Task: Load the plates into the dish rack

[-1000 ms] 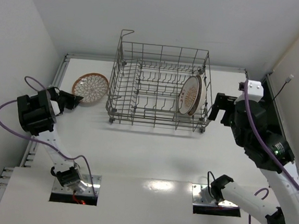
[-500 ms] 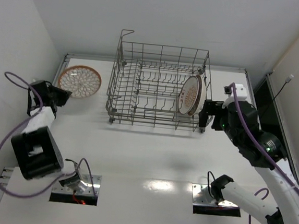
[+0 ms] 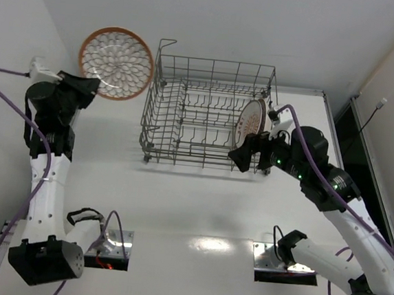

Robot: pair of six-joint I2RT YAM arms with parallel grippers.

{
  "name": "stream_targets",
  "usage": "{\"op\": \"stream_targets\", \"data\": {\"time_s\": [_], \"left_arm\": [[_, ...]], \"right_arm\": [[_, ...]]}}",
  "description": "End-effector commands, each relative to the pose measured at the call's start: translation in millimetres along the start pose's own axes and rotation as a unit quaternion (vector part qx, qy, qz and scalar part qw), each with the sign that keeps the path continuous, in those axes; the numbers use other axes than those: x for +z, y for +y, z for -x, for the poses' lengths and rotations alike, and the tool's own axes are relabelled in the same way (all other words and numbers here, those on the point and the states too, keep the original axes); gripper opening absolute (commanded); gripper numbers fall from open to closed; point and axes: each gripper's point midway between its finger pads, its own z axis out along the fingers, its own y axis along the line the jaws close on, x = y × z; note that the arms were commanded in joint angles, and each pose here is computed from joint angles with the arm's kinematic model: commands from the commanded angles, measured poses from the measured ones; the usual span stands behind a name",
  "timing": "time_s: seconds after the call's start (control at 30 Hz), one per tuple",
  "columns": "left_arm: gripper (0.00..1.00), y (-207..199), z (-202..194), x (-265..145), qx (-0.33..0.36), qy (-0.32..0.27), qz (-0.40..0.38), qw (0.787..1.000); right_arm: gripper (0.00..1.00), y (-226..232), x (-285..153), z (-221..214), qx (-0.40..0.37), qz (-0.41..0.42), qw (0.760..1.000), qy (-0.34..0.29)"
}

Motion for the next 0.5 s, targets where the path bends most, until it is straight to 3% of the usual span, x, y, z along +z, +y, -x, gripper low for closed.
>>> {"op": "stream_targets", "data": {"time_s": [0.0,0.2,0.33,0.47], "left_arm": [[0.0,-105,-14,-33,0.027,0.046,-0.179,0.982],[0.0,-134,-58,-71,0.029,0.117,-0.222,0.968],[0.0,-141,-73,-84,0.051,0.15,-0.224,0.962],[0.0,-142,-92,-89,0.058,0.184,-0.23,0.954]], "right_arm": [[1.0,34,-9,48,-0.005,0.083,0.992,-0.097],[1.0,44,28,75,-0.004,0.102,0.992,-0.074],[1.0,54,31,96,0.016,0.145,0.979,-0.143],[1.0,59,66,87,0.051,0.186,0.976,-0.098]]}}
